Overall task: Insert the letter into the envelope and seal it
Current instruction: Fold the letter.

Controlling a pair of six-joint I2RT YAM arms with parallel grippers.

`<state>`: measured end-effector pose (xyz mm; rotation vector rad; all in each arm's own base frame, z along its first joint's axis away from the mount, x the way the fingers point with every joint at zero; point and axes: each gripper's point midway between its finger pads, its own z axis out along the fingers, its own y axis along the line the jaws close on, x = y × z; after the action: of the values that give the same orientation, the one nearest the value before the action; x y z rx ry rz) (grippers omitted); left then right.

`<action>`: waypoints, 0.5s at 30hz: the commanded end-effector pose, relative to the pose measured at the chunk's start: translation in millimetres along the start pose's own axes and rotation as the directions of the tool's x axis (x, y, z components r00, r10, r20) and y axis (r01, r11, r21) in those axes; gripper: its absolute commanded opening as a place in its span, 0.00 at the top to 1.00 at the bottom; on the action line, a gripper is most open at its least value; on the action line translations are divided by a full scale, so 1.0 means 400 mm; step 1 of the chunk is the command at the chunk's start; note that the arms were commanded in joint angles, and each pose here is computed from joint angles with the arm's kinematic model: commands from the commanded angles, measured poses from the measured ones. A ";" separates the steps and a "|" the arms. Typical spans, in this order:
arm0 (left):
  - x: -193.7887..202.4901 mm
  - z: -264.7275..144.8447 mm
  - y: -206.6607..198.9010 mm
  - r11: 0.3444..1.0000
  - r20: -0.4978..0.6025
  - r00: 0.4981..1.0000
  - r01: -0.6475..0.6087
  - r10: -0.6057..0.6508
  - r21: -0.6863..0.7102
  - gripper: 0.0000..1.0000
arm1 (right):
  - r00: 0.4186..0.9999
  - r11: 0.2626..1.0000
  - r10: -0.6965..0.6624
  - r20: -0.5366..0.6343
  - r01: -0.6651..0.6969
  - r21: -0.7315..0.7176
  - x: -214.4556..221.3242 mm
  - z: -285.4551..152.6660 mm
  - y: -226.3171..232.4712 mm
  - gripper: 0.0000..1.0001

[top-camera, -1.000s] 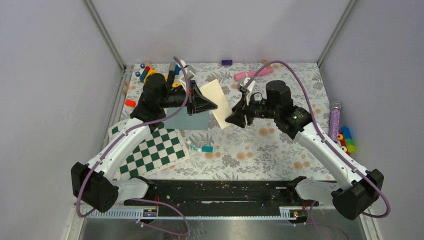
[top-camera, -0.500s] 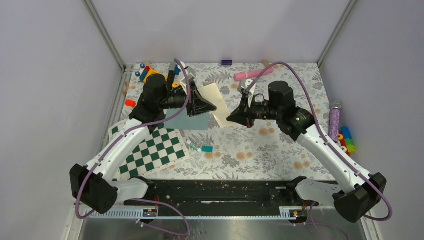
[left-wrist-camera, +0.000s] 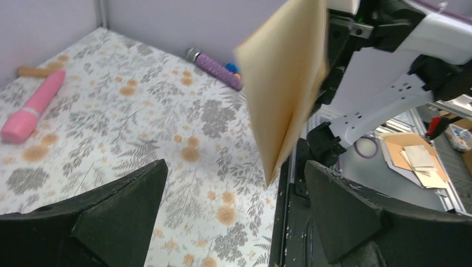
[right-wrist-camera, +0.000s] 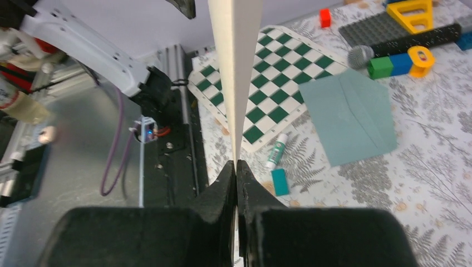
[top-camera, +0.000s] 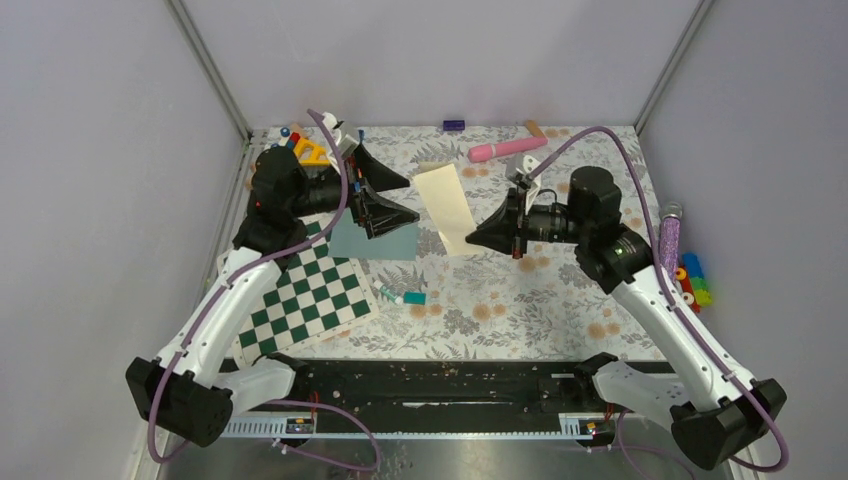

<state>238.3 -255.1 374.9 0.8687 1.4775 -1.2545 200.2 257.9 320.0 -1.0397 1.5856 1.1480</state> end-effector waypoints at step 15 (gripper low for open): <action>0.025 0.063 -0.116 0.952 -0.019 0.999 0.045 -0.042 0.302 0.01 | 0.975 0.968 0.184 0.125 -0.157 -0.197 -0.066 0.005 0.028 1.00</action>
<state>201.5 -287.0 372.3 1.0010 1.4002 -1.5255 202.1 264.9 331.0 -0.9010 1.5760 1.4353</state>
